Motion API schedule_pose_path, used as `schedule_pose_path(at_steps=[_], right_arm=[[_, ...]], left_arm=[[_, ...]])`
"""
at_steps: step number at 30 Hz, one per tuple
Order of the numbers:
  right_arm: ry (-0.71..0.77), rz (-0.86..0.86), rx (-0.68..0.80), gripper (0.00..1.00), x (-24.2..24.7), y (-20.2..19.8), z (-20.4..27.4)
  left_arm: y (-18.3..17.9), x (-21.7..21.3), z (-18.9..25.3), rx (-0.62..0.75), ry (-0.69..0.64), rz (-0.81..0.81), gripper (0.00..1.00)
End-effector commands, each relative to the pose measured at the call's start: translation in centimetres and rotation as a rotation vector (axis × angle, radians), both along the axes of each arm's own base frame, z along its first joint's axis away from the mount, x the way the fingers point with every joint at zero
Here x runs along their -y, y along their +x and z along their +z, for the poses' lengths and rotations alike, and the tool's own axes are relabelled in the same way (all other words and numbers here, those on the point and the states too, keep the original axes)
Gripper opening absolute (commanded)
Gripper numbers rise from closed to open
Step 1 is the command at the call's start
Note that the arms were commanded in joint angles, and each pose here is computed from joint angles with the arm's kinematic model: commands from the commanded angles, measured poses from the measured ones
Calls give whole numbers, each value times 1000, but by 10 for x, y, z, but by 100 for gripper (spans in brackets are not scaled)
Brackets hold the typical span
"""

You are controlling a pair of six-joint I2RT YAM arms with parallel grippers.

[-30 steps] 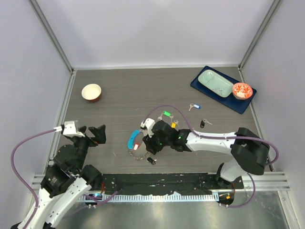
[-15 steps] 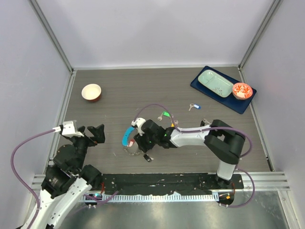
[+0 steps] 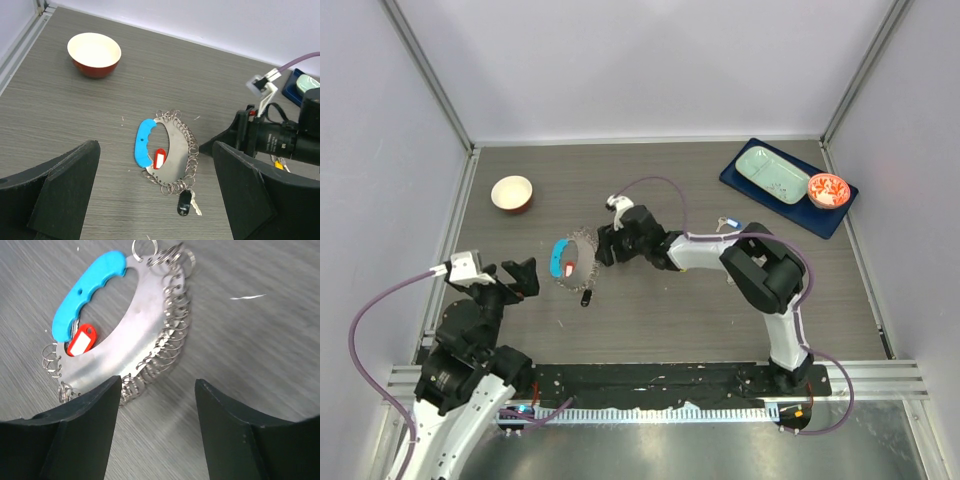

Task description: Put the keys on the keyring

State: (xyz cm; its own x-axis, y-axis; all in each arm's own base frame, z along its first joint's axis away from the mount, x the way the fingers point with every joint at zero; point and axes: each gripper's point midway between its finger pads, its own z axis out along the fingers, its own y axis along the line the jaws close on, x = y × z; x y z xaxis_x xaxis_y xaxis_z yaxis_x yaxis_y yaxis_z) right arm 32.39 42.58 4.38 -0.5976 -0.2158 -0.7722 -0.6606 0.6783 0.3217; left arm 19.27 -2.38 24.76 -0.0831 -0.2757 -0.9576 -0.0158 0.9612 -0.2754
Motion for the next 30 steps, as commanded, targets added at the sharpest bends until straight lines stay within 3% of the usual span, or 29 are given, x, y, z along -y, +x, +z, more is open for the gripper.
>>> schedule_pose_path(at_steps=[1, 4, 6, 7, 10, 11, 18, 24, 30], right_arm=[[267, -66, -5, 73, 3, 22, 79], [348, -133, -25, 90, 32, 33, 108], [351, -141, 9, 93, 51, 30, 114], [399, -161, 98, 95, 64, 35, 147], [375, -210, 232, 97, 98, 34, 165], [384, -289, 306, 99, 118, 38, 192], [293, -705, 477, 100, 227, 40, 249], [224, -1045, 512, 100, 316, 6, 276], [140, -1166, 543, 100, 373, -40, 279]], left_arm=[[10, 5, 11, 27, -60, -1, 100], [17, 5, 4, -23, -70, 9, 100], [21, 5, 4, -39, -94, 12, 100], [24, 6, 1, -56, -100, 9, 100], [31, 6, -1, -65, -143, 5, 100], [36, 0, -2, -64, -154, 30, 100], [48, -17, -8, -103, -200, 113, 100], [43, -28, 2, -69, -156, 160, 100], [37, -41, 16, -10, -157, 229, 100]])
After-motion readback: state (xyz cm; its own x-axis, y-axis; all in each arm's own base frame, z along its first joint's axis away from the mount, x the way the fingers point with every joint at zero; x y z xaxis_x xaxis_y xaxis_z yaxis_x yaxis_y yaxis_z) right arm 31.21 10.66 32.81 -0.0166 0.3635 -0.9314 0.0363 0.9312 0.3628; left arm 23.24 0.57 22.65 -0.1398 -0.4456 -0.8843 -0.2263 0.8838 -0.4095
